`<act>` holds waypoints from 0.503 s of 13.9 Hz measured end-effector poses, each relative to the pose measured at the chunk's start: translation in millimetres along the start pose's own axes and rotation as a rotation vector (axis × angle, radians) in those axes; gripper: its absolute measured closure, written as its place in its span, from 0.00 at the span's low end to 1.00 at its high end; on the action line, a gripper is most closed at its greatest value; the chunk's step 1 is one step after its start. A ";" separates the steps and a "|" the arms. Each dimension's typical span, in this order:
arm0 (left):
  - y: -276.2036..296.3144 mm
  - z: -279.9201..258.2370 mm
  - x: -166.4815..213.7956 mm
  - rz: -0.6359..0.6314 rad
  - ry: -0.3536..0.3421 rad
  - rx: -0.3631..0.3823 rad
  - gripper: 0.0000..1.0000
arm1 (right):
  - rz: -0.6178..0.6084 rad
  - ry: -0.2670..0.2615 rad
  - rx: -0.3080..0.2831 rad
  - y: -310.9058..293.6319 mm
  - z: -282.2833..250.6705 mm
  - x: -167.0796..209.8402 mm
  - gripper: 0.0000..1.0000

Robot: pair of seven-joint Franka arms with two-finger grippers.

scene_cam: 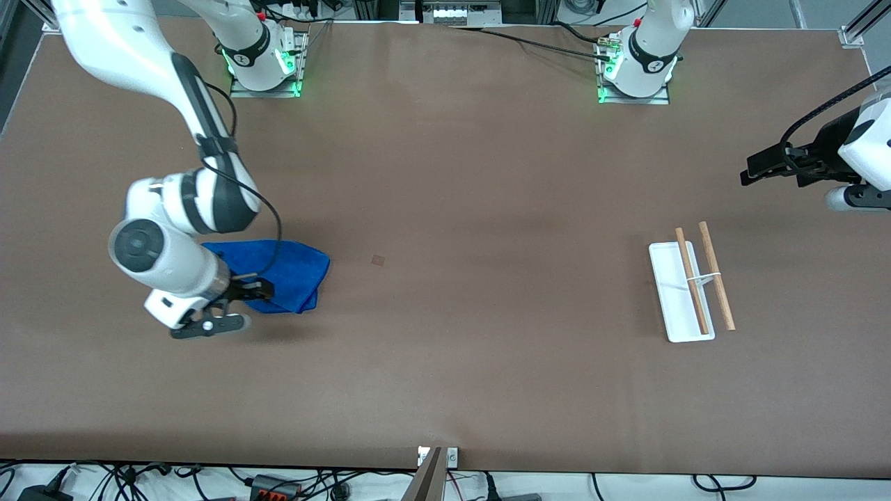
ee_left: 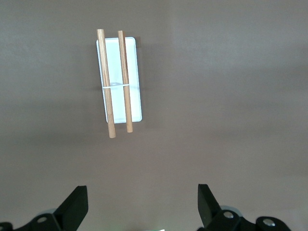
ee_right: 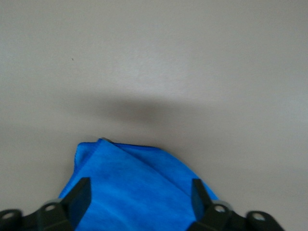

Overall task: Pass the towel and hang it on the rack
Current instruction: 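Reach the right gripper down to the blue towel and grasp it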

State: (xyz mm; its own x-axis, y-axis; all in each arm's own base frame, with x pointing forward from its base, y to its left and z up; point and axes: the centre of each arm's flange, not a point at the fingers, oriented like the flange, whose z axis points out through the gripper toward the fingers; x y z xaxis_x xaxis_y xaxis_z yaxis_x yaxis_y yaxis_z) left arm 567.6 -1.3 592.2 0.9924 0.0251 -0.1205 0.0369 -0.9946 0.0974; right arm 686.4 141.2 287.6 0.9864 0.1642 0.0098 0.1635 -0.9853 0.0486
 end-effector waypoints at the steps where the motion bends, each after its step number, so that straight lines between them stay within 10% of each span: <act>1: -0.1 0.0 0.0 0.000 0.000 0.000 0.00 | 0.014 -0.005 0.000 -14.0 11.4 0.8 0.11; 7: 0.7 0.1 0.0 0.000 0.000 -0.009 0.00 | 0.072 -0.021 -0.003 -42.9 60.9 0.4 0.37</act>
State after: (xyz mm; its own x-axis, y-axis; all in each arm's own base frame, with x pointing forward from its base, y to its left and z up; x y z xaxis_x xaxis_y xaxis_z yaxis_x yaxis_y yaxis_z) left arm 567.6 -1.9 592.2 0.9924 0.0250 -0.1208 0.0380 -0.9936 0.1066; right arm 680.9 180.8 224.7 0.9957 0.0922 -0.0073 0.0925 -0.9944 0.0517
